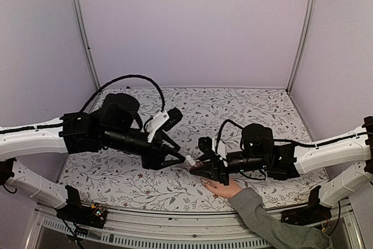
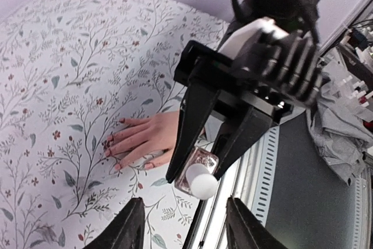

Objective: Paint the nails
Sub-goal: Pick up the nail polish bottle from the center of the board.

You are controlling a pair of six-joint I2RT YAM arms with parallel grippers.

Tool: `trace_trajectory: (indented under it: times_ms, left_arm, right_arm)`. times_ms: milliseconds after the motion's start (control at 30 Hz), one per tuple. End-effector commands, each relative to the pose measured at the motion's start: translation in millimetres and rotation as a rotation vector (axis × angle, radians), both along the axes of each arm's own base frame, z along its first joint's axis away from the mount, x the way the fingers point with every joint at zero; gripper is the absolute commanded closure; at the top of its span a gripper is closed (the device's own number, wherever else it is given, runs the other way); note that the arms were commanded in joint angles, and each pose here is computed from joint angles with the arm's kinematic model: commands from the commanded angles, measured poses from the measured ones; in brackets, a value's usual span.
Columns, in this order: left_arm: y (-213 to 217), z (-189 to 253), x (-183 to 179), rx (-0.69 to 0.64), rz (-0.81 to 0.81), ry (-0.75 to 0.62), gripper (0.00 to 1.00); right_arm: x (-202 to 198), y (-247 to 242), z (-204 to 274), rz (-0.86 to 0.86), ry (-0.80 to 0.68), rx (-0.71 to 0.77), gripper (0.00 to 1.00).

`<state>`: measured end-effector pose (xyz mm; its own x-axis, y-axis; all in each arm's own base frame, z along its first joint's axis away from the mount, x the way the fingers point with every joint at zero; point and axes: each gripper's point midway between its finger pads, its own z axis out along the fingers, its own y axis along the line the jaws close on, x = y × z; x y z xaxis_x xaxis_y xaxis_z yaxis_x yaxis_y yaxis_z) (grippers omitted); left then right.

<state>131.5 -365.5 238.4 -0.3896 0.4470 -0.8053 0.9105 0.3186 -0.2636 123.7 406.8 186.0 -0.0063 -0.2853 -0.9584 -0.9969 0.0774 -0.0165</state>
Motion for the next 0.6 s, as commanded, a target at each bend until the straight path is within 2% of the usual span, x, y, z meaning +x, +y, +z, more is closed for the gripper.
trace_trajectory:
  times_ms: [0, 100, 200, 300, 567]
  left_arm:
    - [-3, 54, -14, -0.274, -0.113, -0.209, 0.51]
    - [3, 71, -30, -0.391, -0.188, -0.296, 0.5]
    - [4, 79, -47, -0.449, -0.267, -0.342, 0.5]
    - [-3, 81, -60, -0.469, -0.349, -0.394, 0.5]
    - [-23, 75, -91, -0.487, -0.524, -0.428, 0.54]
  right_arm:
    - [-36, -3, 27, 0.188, 0.02, 0.08, 0.91]
    - [-50, -5, 40, 0.268, 0.039, 0.107, 0.92]
    - [-62, -5, 52, 0.342, 0.057, 0.123, 0.93]
    - [-71, -6, 62, 0.406, 0.072, 0.134, 0.94]
    - [-86, -6, 77, 0.514, 0.11, 0.149, 0.95]
